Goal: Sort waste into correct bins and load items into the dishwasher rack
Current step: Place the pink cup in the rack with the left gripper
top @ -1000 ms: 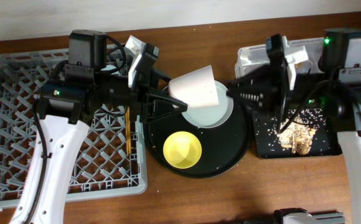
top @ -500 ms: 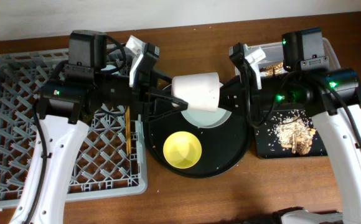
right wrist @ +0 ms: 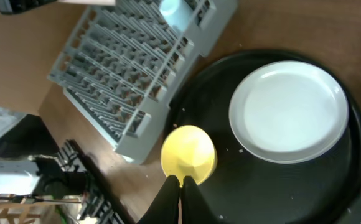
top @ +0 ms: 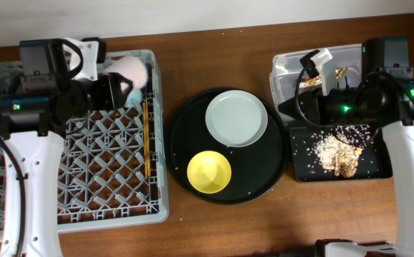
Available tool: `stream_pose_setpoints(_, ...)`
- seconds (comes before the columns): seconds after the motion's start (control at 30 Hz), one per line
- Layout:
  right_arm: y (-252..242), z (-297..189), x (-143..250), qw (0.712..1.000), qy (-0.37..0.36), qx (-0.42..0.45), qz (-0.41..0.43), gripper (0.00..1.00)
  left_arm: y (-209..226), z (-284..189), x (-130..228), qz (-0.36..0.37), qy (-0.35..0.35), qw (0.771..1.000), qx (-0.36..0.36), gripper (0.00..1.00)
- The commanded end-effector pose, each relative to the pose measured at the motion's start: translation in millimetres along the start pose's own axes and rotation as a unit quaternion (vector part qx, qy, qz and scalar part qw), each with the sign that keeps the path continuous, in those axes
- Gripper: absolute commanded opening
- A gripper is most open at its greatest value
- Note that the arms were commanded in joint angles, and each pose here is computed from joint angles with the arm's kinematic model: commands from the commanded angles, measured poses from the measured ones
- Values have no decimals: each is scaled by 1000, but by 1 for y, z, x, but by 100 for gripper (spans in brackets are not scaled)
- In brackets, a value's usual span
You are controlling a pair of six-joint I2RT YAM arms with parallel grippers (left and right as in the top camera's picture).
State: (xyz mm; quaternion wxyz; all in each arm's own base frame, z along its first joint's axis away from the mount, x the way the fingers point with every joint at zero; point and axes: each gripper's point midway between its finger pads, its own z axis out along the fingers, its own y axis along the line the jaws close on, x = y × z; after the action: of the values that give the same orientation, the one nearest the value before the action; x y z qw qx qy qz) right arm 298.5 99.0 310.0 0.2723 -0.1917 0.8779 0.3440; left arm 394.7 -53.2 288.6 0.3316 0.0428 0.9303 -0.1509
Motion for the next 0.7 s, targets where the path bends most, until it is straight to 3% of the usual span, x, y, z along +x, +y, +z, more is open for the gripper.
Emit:
stream_pose_setpoints(0.0, -7, 0, 5, 1000, 11, 17, 9, 6, 47, 8, 10, -36, 24, 991, -123, 19)
stream_pose_setpoints(0.3, -13, 0, 12, 999, 26, 36, 17, 8, 74, 77, 79, -80, 197, 967, -140, 19)
stream_pose_setpoints(0.53, -17, -1, 16, 998, 35, 49, 19, 9, 85, 104, 94, -85, 231, 958, -146, 19)
stream_pose_setpoints(0.57, -17, -1, 16, 998, 35, 49, 19, 13, 85, 104, 94, -85, 231, 958, -146, 39)
stream_pose_setpoints(0.6, -17, -1, 16, 998, 35, 49, 19, 16, 85, 104, 94, -85, 231, 958, -146, 66)
stream_pose_setpoints(0.63, -17, -1, 16, 998, 35, 49, 19, 20, 85, 104, 94, -85, 231, 958, -146, 84)
stream_pose_setpoints(0.67, -17, -1, 16, 998, 35, 49, 19, 22, 85, 105, 93, -85, 229, 959, -146, 87)
